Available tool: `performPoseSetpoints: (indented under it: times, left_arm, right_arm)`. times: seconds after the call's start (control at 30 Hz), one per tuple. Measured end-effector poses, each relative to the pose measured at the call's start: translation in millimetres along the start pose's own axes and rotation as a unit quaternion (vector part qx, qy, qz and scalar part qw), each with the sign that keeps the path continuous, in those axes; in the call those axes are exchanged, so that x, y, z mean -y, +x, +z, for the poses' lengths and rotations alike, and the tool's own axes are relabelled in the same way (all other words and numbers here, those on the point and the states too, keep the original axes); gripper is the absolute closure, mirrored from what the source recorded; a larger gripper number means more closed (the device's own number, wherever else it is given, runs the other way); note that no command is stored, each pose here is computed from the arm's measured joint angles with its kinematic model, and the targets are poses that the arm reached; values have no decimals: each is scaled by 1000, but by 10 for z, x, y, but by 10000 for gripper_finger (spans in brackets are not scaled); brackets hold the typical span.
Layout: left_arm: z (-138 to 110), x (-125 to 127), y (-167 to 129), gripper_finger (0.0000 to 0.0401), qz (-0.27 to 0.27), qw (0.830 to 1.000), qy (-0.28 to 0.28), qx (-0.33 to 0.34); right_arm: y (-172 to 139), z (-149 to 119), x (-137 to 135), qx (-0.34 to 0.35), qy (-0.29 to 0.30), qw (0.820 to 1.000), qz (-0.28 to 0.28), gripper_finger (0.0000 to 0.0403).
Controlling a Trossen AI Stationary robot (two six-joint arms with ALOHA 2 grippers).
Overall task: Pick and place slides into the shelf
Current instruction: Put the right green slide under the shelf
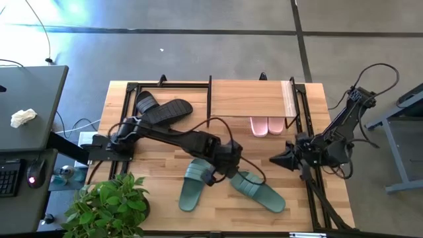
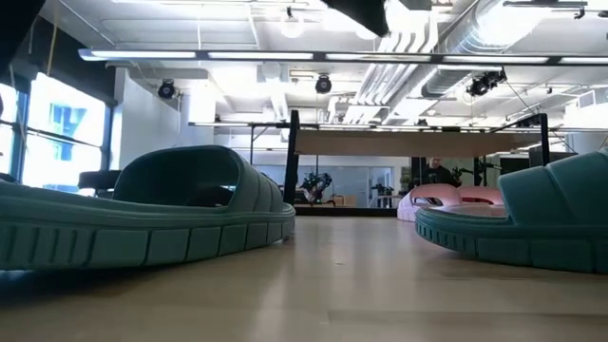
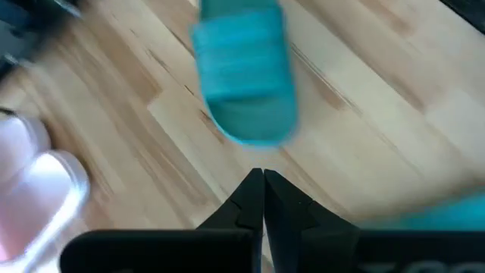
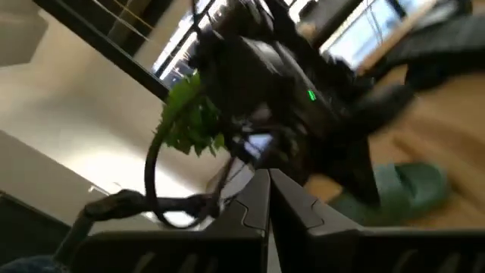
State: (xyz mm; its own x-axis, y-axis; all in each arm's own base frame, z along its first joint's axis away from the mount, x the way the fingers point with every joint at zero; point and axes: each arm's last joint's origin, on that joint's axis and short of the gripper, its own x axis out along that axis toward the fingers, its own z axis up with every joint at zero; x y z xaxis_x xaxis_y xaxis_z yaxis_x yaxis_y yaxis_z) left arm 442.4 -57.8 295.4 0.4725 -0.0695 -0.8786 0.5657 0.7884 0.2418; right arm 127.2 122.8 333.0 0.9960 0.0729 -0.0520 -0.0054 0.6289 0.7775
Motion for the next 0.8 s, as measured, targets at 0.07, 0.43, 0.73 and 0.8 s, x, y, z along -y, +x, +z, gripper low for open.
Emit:
performPoseSetpoints:
  times: [0.07, 0.43, 0.73, 0.8]
  left_arm:
    - [-1, 50, -87, 400, -9, 1000, 4, -5]
    - [-146, 247, -247, 400, -133, 990, 5, -53]
    - [35, 286, -235, 401, -179, 981, 46, 65]
    - [105, 263, -238, 401, -184, 975, 52, 112]
  right_arm:
    - [8, -54, 57, -20, 26, 999, -22, 403]
    - [109, -367, 243, -110, 154, 975, -116, 403]
    - [189, -643, 275, -158, 184, 958, -155, 403]
    - [188, -713, 276, -166, 194, 953, -163, 403]
